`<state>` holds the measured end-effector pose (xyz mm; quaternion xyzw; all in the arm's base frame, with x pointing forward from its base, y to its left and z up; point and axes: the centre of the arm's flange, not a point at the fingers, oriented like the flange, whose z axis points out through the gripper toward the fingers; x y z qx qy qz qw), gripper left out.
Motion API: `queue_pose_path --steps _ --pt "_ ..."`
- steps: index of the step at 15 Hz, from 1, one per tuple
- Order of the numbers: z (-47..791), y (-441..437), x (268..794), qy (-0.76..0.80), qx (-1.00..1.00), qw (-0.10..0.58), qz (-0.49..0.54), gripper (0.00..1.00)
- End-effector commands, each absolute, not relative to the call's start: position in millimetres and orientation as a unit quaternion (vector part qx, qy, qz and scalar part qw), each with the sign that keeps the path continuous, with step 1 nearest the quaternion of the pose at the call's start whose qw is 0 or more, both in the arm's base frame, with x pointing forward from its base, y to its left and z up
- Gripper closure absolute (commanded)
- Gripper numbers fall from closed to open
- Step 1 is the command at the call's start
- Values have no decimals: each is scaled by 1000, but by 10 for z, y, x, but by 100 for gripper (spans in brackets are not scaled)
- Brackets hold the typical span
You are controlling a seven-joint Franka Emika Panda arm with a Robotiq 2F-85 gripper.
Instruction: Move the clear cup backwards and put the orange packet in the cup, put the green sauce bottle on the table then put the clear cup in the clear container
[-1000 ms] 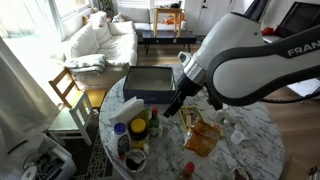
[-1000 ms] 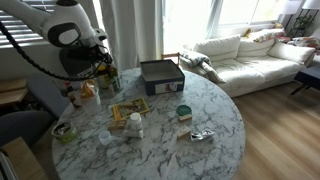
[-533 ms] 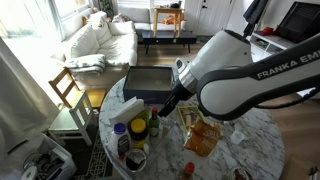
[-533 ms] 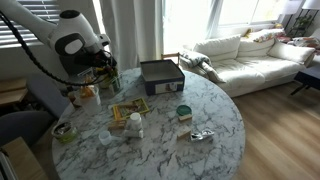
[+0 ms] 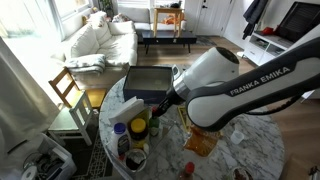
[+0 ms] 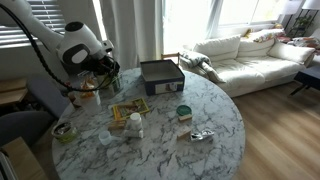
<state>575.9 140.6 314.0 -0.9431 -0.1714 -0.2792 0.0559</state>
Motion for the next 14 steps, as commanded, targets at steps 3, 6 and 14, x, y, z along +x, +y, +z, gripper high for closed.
queue_pose_path --steps 3,6,14 --pt "3025 1518 5863 -144 -945 78 -283 18" --pt "3026 1559 5878 -140 -945 85 -283 43" --pt "3158 1572 5901 -151 -945 79 -278 92"
